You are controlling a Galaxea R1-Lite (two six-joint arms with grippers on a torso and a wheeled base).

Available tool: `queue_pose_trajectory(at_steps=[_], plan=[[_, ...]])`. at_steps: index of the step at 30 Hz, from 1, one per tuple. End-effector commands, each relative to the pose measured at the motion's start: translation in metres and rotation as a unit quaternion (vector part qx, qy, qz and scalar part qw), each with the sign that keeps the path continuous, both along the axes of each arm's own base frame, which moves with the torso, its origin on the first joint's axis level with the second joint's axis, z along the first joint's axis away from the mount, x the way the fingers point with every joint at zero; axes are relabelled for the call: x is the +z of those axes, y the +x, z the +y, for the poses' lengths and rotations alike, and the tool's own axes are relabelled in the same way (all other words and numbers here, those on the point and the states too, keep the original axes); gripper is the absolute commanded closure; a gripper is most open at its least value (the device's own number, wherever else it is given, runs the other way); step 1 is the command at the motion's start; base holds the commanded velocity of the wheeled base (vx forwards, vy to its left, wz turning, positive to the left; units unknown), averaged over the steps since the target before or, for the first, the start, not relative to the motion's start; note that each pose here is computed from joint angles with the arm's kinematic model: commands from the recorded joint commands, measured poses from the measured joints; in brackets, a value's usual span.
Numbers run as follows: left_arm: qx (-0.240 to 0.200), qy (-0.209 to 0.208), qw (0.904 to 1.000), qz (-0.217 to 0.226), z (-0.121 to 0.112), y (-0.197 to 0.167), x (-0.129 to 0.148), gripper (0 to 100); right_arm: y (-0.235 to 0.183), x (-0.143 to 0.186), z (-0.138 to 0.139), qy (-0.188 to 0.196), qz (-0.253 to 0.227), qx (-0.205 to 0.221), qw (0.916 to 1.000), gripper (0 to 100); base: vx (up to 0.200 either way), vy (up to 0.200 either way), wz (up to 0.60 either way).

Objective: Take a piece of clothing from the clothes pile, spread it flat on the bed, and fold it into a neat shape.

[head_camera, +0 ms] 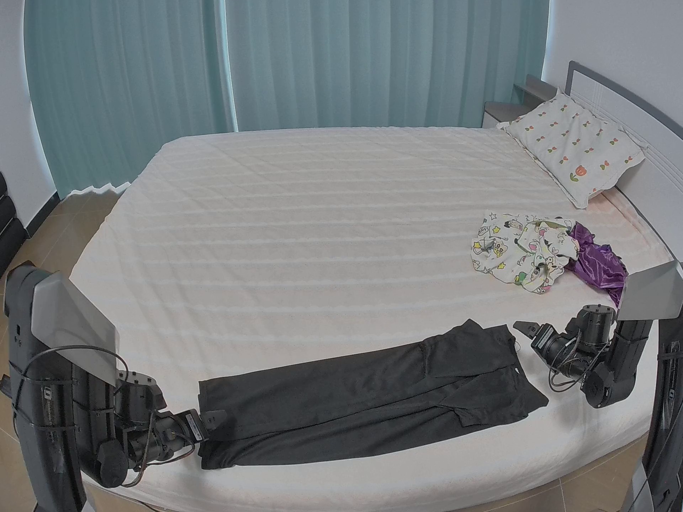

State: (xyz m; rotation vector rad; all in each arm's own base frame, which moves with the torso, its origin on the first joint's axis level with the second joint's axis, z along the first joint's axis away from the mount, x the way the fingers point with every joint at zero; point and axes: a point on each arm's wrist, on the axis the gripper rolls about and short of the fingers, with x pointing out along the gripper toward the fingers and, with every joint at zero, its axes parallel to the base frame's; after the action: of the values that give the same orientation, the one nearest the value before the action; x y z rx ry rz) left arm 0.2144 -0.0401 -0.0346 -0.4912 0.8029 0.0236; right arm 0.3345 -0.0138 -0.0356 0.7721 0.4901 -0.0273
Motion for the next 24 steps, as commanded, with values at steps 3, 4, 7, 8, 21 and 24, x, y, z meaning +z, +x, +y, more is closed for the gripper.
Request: queue_pose_trajectory(at_steps=[3, 4, 7, 8, 21, 24], plan=[[0.032, -0.048, 0.9937, -0.096, 0.007, 0.024, 0.03, 0, 0.0, 0.0, 0.002, 0.001, 0.001, 0.003, 1.0, 0, 0.0, 0.0, 0.0], [0.032, -0.049, 0.9927, -0.106, 0.006, 0.028, 0.031, 0, 0.0, 0.0, 0.002, 0.001, 0.001, 0.003, 1.0, 0, 0.0, 0.0, 0.0], [0.033, -0.051, 0.9907, -0.122, 0.005, 0.045, 0.031, 0, 0.0, 0.0, 0.004, 0.001, 0.001, 0.006, 1.0, 0, 0.0, 0.0, 0.0], [0.036, -0.05, 0.9911, -0.118, 0.005, 0.054, 0.029, 0, 0.0, 0.0, 0.004, 0.0, 0.0, 0.007, 1.0, 0, 0.0, 0.0, 0.0], [0.036, -0.038, 0.9976, -0.046, -0.001, 0.089, -0.009, 0, 0.002, -0.005, 0.01, -0.001, 0.003, 0.015, 0.9999, 0, 0.0, 0.0, 0.0], [0.037, -0.033, 0.998, -0.04, -0.001, 0.089, -0.015, 0, 0.002, -0.004, 0.009, -0.001, 0.003, 0.014, 0.9999, 0, 0.0, 0.0, 0.0]])
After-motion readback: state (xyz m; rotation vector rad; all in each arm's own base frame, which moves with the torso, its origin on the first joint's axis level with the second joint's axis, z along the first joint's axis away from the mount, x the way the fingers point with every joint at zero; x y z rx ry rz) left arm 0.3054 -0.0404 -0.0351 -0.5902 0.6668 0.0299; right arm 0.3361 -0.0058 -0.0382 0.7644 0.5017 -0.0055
